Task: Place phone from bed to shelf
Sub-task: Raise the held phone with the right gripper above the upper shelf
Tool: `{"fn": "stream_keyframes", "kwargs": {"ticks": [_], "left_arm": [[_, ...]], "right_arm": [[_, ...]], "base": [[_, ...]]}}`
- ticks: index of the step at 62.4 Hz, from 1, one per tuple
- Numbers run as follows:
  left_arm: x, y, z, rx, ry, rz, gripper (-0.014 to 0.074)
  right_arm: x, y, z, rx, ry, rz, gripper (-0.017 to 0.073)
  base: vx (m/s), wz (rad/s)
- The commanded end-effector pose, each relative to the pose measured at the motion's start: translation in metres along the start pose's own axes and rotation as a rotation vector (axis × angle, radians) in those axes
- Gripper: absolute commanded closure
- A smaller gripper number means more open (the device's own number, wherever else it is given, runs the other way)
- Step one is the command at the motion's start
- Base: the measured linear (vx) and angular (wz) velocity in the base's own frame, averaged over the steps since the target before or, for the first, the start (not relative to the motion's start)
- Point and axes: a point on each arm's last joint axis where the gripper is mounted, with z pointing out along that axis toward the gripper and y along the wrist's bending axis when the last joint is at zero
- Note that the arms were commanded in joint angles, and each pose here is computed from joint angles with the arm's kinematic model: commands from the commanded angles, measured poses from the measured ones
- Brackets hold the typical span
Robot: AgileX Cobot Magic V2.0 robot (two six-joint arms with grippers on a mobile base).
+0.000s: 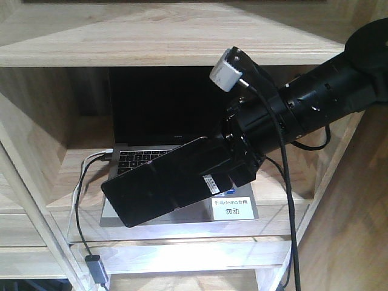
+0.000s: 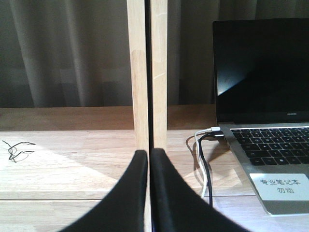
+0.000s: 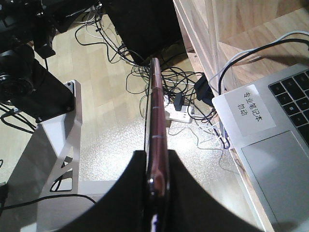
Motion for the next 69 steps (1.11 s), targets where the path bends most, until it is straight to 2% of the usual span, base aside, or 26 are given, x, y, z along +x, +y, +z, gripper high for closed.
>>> {"fn": "stream_keyframes", "kwargs": {"ticks": [1,53,63,69], "left_arm": [[-0.014,0.002,-0.003,-0.01,-0.107,-0.014,0.0592],[-0.014,0.002,-0.003,-0.01,-0.107,-0.014,0.0592],[-0.014,0.002,-0.003,-0.01,-0.107,-0.014,0.0592],[-0.014,0.002,-0.003,-0.01,-0.107,-0.014,0.0592]], "right_arm": [[-0.012,0.02,-0.014,-0.063,-0.069,-0.034,0.0562],[-0.013,0.02,-0.014,-0.064,-0.07,-0.034,0.0562],[-0.016,0.022,-0.019,-0.052,-0.081,-0.049,0.0562],[-0.023,0.032,-0.029,-0.033,-0.107,-0.082,0.0562]], "base": [[0.0,0.0],[0.0,0.0],[0.0,0.0],[0.0,0.0]]}}
